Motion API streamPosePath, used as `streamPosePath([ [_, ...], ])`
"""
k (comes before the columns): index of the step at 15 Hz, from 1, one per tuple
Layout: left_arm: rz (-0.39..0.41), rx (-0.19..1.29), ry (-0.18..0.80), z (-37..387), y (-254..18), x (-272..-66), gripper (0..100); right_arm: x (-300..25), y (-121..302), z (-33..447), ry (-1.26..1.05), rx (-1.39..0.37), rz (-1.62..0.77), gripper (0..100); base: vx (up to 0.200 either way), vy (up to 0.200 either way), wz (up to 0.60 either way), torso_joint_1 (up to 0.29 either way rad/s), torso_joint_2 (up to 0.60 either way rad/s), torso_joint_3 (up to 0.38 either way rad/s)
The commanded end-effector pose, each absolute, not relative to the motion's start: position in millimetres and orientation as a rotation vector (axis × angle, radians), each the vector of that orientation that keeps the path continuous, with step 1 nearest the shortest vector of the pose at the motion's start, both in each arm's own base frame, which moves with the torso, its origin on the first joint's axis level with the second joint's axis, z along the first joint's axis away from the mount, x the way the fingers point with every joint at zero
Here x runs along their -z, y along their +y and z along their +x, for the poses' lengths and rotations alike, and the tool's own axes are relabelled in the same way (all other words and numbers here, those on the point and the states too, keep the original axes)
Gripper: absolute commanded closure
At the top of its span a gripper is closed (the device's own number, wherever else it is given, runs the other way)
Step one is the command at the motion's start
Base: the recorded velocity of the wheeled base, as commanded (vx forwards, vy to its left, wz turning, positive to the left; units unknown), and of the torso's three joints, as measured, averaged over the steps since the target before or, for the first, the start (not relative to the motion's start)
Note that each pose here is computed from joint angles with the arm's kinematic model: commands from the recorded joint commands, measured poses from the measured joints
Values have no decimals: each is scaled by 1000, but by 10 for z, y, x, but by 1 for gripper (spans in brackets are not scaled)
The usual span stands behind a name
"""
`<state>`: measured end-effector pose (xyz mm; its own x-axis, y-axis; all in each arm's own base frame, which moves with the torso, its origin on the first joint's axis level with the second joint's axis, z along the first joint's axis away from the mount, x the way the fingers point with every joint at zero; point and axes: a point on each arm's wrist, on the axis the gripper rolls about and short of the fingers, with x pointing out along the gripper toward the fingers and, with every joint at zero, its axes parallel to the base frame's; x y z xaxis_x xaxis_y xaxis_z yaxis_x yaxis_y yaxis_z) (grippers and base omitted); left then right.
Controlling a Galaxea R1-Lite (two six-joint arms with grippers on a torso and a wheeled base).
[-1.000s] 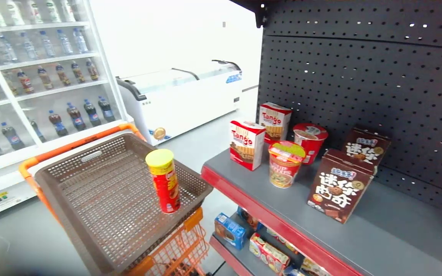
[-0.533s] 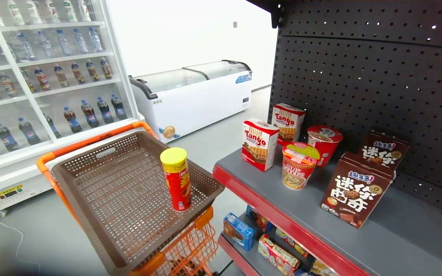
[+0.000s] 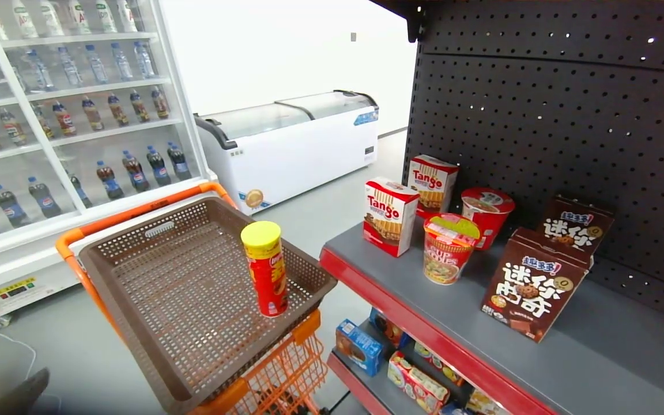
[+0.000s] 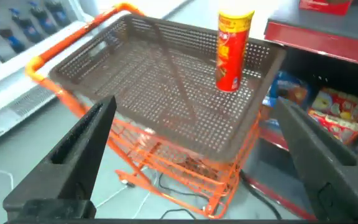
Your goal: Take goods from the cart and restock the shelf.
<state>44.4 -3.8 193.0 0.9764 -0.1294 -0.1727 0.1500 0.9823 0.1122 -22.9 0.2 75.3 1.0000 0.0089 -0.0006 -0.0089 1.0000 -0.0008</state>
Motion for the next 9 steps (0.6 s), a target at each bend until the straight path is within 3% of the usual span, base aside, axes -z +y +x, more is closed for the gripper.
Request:
streamPosePath([
  [1, 151, 280, 378, 1204, -200, -1846, 0, -753, 2, -228, 2, -9, -2, 0, 0, 0, 0, 0, 0, 0],
  [2, 159, 336, 427, 1333, -298, -1773, 0, -753, 2, -228, 2, -9, -2, 0, 0, 0, 0, 0, 0, 0],
  [4, 173, 405, 424, 1674, -499, -1631, 0, -753, 2, -228, 2, -9, -2, 0, 0, 0, 0, 0, 0, 0],
  [9, 182, 377, 428, 2486, -741, -1237, 0, -753, 2, -228, 2, -9, -2, 0, 0, 0, 0, 0, 0, 0],
])
